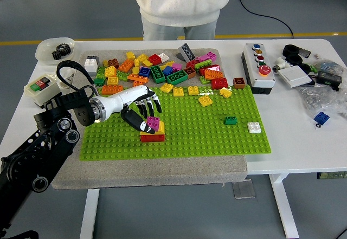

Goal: Pick up the brick,pile it on top of brick,press brick,pick up the brick,pile it on top of brick,press brick

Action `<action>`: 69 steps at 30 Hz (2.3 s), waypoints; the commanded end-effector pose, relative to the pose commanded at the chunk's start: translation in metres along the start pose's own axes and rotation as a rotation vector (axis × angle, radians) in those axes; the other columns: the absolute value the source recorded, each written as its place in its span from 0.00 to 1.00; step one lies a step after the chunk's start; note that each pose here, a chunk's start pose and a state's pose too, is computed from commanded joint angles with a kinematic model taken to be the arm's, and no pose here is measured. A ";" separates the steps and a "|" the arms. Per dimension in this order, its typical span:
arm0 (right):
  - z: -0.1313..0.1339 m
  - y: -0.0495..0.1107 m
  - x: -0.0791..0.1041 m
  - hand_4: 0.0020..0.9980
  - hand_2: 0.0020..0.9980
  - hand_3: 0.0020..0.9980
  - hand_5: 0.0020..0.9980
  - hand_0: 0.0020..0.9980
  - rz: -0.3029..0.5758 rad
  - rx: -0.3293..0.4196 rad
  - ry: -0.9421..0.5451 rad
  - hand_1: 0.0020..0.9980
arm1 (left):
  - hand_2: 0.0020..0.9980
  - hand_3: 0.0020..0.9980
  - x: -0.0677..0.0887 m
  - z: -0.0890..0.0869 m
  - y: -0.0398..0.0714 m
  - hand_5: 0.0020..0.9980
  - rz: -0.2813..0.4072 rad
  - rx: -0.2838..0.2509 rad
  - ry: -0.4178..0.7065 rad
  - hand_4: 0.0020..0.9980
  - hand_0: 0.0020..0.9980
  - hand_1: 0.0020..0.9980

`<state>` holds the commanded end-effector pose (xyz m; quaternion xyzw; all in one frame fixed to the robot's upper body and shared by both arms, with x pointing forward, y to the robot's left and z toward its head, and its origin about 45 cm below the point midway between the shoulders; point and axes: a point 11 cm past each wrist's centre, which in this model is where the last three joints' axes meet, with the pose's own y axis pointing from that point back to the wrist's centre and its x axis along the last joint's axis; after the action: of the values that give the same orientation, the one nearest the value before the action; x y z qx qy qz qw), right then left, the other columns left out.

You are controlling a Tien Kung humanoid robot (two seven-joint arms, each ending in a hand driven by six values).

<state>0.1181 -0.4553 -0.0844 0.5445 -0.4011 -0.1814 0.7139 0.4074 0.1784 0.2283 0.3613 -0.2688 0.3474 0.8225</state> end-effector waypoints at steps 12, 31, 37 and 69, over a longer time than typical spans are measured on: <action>0.000 0.000 0.000 0.80 0.71 0.59 0.37 0.74 0.000 0.001 0.000 0.65 | 0.44 0.49 -0.001 0.000 -0.001 0.19 0.001 0.001 0.004 1.00 0.42 0.42; -0.001 0.000 0.000 0.80 0.71 0.59 0.37 0.74 -0.001 0.002 0.001 0.65 | 0.44 0.48 0.000 -0.003 -0.001 0.21 0.003 0.007 0.001 1.00 0.42 0.42; 0.000 0.000 0.001 0.81 0.71 0.59 0.37 0.74 -0.001 0.001 0.001 0.65 | 0.44 0.48 0.001 -0.004 -0.001 0.21 0.006 0.010 -0.003 1.00 0.42 0.42; 0.000 0.000 -0.002 0.81 0.71 0.59 0.37 0.74 -0.006 0.002 0.005 0.65 | 0.43 0.48 0.007 -0.004 0.003 0.22 0.019 0.011 -0.023 1.00 0.42 0.42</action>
<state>0.1169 -0.4541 -0.0852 0.5468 -0.3976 -0.1819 0.7140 0.4102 0.1857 0.2320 0.3672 -0.2796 0.3527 0.8140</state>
